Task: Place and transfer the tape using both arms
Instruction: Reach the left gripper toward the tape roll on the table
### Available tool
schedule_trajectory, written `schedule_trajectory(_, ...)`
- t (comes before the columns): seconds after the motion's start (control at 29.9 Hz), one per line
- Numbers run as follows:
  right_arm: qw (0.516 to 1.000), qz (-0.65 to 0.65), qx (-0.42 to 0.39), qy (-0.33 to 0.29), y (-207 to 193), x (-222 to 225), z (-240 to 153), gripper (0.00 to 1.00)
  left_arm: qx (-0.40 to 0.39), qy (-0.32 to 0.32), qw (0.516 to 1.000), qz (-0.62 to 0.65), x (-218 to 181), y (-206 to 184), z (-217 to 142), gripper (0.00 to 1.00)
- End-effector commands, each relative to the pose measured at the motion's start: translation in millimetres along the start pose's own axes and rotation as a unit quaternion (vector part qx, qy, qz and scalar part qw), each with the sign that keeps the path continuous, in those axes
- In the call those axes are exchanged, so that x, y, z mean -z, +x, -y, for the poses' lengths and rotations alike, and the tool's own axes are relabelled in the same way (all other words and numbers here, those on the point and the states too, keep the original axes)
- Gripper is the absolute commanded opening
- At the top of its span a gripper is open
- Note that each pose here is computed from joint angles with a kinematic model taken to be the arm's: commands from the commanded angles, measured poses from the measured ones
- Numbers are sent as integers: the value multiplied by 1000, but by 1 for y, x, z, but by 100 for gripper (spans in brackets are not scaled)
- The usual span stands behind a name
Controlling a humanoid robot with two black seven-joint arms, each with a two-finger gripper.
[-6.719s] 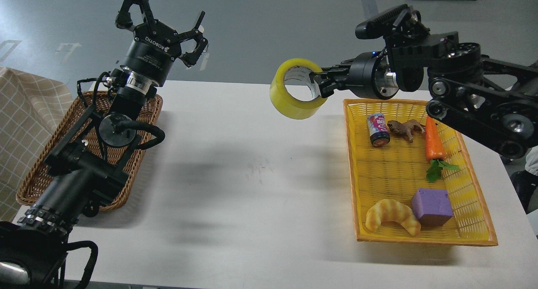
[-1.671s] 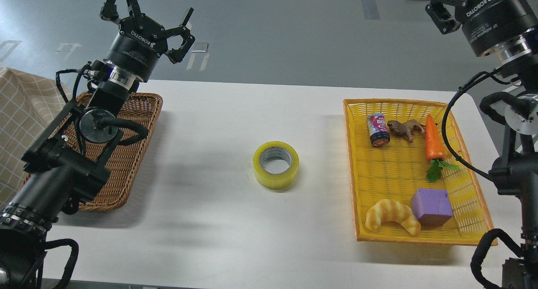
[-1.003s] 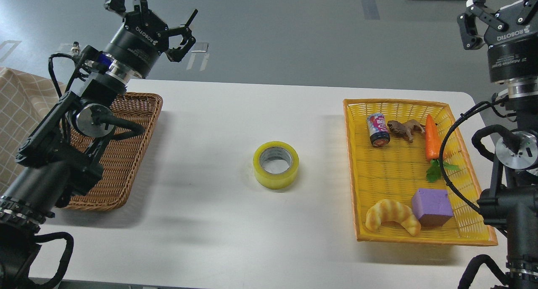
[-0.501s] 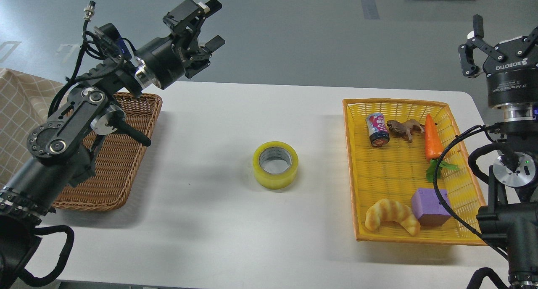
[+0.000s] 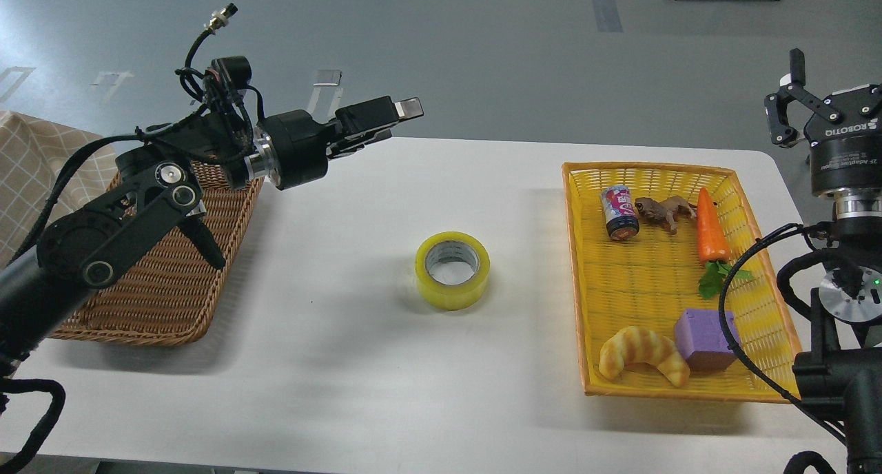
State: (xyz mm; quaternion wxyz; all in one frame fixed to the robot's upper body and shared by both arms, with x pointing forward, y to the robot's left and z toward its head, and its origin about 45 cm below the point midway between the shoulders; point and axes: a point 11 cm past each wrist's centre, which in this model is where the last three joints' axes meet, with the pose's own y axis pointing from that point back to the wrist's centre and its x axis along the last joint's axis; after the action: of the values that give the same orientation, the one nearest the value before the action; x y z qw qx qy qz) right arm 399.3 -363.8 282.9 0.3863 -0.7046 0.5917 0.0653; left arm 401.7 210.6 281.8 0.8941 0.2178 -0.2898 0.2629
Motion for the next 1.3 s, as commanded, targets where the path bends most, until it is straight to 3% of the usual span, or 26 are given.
schedule_trajectory(0.0,1000,-2,-3,-2,3,0,-3,100,29,37,995,83,3,-12,6,98)
schedule_trajectory(0.2,1000,0,-3,-2,3,0,-3,99,73,127,974,176,19,-34,11,98)
schedule_trajectory(0.37,1000,-1,-5,-5,4,-2,-3,100,86,148,955,243,20,-38,15,98)
schedule_trajectory(1.27,1000,-1,-18,-12,12,-6,-9,100,158,167,927,295,24,-109,54,98)
